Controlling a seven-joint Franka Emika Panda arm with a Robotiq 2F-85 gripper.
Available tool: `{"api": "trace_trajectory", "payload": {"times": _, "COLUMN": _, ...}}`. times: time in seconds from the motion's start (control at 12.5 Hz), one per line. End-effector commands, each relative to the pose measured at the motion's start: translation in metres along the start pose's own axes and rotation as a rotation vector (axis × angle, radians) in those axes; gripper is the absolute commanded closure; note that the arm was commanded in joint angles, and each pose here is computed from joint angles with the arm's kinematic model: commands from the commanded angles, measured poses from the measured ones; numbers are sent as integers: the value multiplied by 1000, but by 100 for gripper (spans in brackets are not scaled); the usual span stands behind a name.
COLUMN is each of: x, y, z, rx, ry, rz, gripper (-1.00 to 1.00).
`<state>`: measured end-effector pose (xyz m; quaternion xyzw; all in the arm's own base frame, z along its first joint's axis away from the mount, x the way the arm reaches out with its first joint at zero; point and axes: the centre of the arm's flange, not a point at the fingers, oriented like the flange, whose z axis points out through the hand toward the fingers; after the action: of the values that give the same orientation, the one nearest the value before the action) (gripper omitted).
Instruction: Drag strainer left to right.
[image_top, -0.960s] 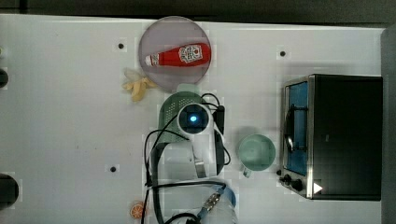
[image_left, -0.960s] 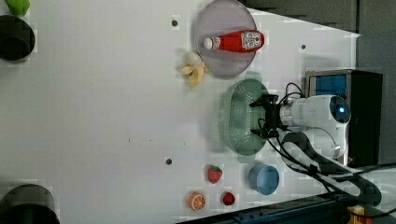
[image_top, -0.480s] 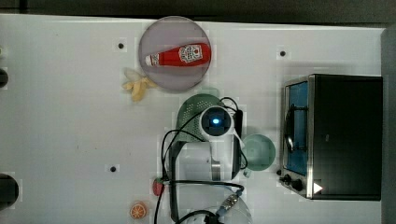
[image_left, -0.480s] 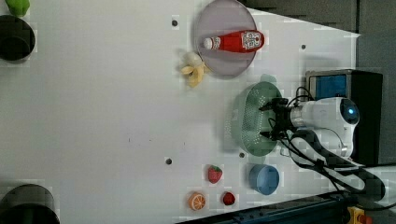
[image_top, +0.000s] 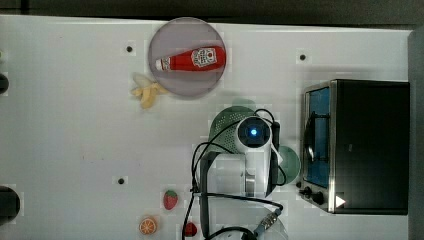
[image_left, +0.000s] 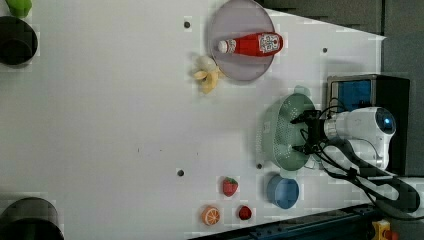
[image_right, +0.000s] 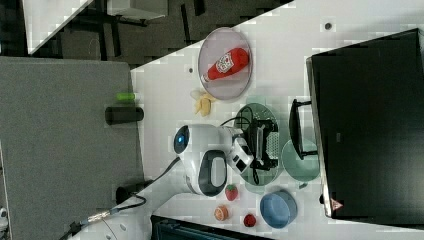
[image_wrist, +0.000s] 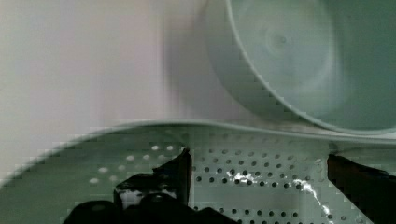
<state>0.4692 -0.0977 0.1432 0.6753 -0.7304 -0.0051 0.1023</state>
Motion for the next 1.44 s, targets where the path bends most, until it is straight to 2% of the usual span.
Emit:
{"api": "trace_trajectory", "payload": {"times": 0.08, "x": -19, "y": -15, "z": -48, "rx": 109, "ry": -4, "rz": -228, "gripper": -100}}
{"api": "trace_trajectory", "payload": {"times": 0.32, "x": -25, "y": -16, "z": -120, "rx": 180, "ry": 11, "rz": -478, "gripper": -100}}
{"api": "trace_trajectory", "payload": {"times": 0.48, "x": -26, "y": -8, "z": -182, "rx": 191, "ry": 18, "rz": -563, "gripper": -100}}
{"api": "trace_trajectory", "payload": {"times": 0.64, "x": -22, "y": 8, "z": -245, "rx": 176, "ry": 2, "rz": -576, "gripper": -100}}
{"api": "trace_trajectory", "payload": {"times": 0.88, "x": -18, "y": 37, "z": -332, "rx": 160, "ry": -58, "rz": -628, "gripper": -100}}
{"api": "trace_trajectory", "payload": {"times": 1.12, "x": -9, "y": 57, "z": -401, "rx": 170, "ry": -37, "rz": -859, "gripper": -100}}
{"api": "trace_trajectory", "payload": {"times": 1.44, "x": -2, "y": 77, "z": -446, "rx": 134, "ry": -65, "rz": -878, "gripper": -100}}
